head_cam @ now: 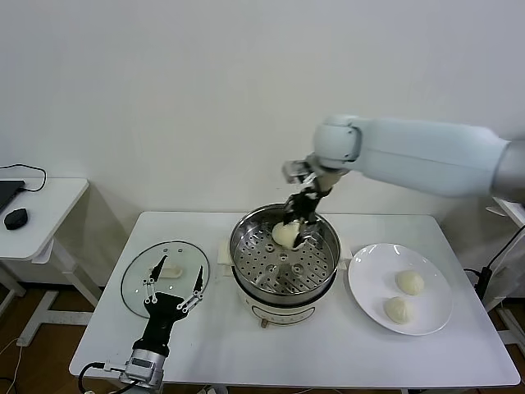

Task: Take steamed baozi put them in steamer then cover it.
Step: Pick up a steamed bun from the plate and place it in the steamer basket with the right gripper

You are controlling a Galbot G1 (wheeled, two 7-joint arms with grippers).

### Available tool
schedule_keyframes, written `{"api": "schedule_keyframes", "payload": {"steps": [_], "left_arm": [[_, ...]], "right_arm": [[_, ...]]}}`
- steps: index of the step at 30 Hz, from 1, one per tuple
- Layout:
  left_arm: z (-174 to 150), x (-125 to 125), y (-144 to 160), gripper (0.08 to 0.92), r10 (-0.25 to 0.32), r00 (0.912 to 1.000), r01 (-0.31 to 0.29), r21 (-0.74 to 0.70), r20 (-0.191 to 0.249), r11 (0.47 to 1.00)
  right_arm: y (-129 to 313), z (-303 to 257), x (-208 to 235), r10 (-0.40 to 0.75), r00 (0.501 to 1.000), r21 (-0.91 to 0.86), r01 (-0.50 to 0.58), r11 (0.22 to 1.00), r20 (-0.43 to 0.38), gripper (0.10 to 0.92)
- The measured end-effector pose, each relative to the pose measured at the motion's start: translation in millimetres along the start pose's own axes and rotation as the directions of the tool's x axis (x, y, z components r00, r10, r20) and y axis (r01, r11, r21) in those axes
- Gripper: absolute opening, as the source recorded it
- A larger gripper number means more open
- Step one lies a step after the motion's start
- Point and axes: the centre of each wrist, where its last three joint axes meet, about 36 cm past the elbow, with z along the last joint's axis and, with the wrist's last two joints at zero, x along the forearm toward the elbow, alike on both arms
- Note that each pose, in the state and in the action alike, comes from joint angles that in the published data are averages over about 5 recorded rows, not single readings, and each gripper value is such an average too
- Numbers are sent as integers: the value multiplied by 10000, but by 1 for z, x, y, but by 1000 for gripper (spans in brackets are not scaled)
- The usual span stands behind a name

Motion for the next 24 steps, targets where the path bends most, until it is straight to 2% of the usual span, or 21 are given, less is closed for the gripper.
{"api": "schedule_keyframes", "payload": {"steps": [13,16,21,24], "left_arm": [[5,0,3,823,-95,9999,95,-44,-100,9999],[5,0,3,823,-103,9999,103,-43,-103,9999],[5,0,4,823,-120,9999,119,-62,-113,9999],[5,1,4,823,-117,9999,117,-61,-118,9999]], "right_arm": [[-6,-24,-54,27,10000,-76,-27,10000,-32,641],[-5,-25,-58,55,10000,-90,-56,9999,-30,680],[-5,-24,-57,135,9999,-135,-134,9998,15,797],[-3,-22,-49,229,9997,-159,-228,9996,65,819]]}}
